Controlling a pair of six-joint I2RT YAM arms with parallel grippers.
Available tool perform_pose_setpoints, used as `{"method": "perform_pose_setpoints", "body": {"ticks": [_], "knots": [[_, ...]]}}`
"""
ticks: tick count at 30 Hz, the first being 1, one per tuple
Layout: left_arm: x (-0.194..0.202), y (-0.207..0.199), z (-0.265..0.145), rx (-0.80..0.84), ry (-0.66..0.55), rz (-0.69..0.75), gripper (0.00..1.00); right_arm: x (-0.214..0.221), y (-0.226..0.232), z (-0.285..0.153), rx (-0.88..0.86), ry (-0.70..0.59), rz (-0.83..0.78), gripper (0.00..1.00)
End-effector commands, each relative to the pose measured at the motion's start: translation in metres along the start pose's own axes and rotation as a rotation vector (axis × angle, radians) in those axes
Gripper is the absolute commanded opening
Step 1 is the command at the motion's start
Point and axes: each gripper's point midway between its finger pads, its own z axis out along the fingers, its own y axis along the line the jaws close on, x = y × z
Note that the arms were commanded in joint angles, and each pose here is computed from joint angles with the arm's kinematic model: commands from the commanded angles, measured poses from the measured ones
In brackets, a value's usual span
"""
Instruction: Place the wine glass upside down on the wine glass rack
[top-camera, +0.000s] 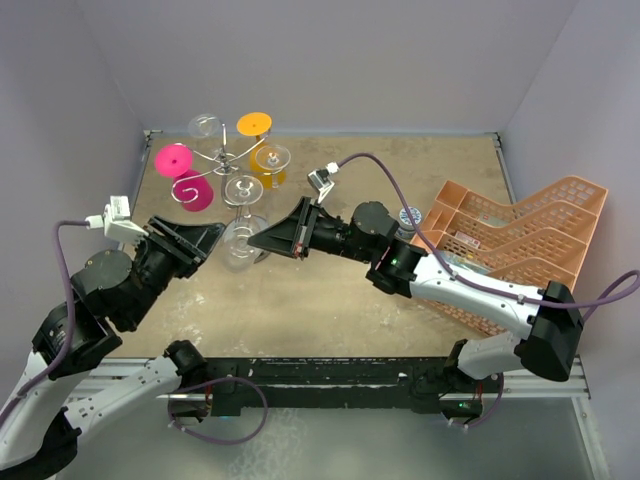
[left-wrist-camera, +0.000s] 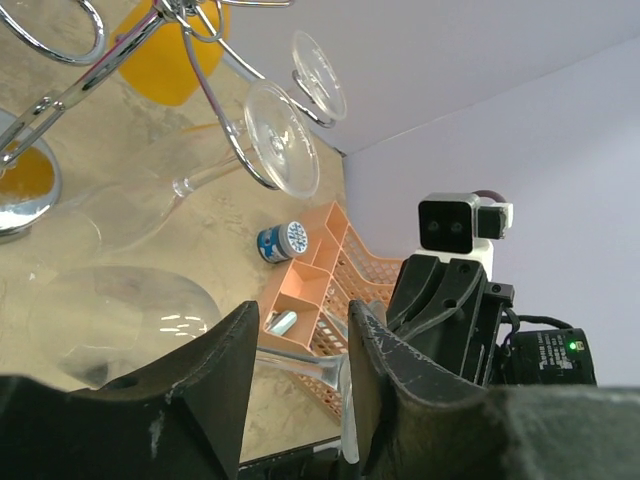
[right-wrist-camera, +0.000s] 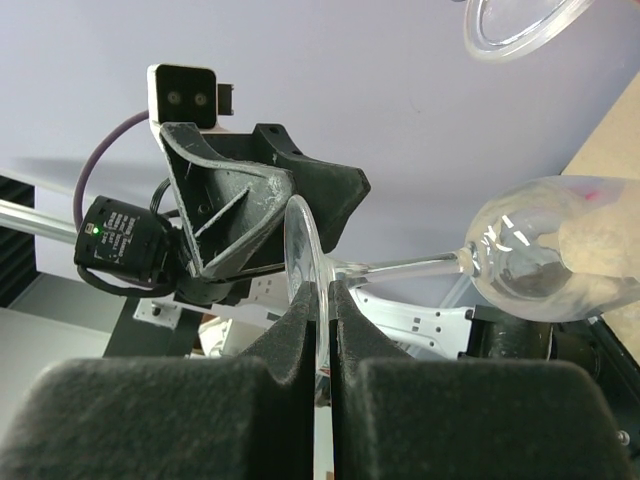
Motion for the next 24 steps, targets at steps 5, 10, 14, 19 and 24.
{"method": "perform_pose_setpoints", "body": {"ticks": [5,10,14,19,24], "knots": [[-0.008,-0.014,-0.006,0.071,-0.03,-0.051,0.35,-0.008,0.039,-0.009,-0.122,-0.039,-0.04,0.0],[0.0,-0.018,-0.005,0.099,0.008,-0.049,0.45,-0.008,0.039,-0.007,-0.124,-0.034,-0.04,0.0],[0.008,-0.016,-0.001,0.087,0.04,-0.035,0.48,-0.006,0.039,-0.006,-0.128,-0.026,-0.04,0.0],[0.009,-0.021,-0.003,0.121,0.046,-0.039,0.46,-0.006,0.038,-0.005,-0.134,-0.022,-0.038,0.0],[0.019,-0.02,0.001,0.12,0.087,-0.026,0.26,-0.005,0.04,-0.002,-0.147,-0.014,-0.04,0.0]]}}
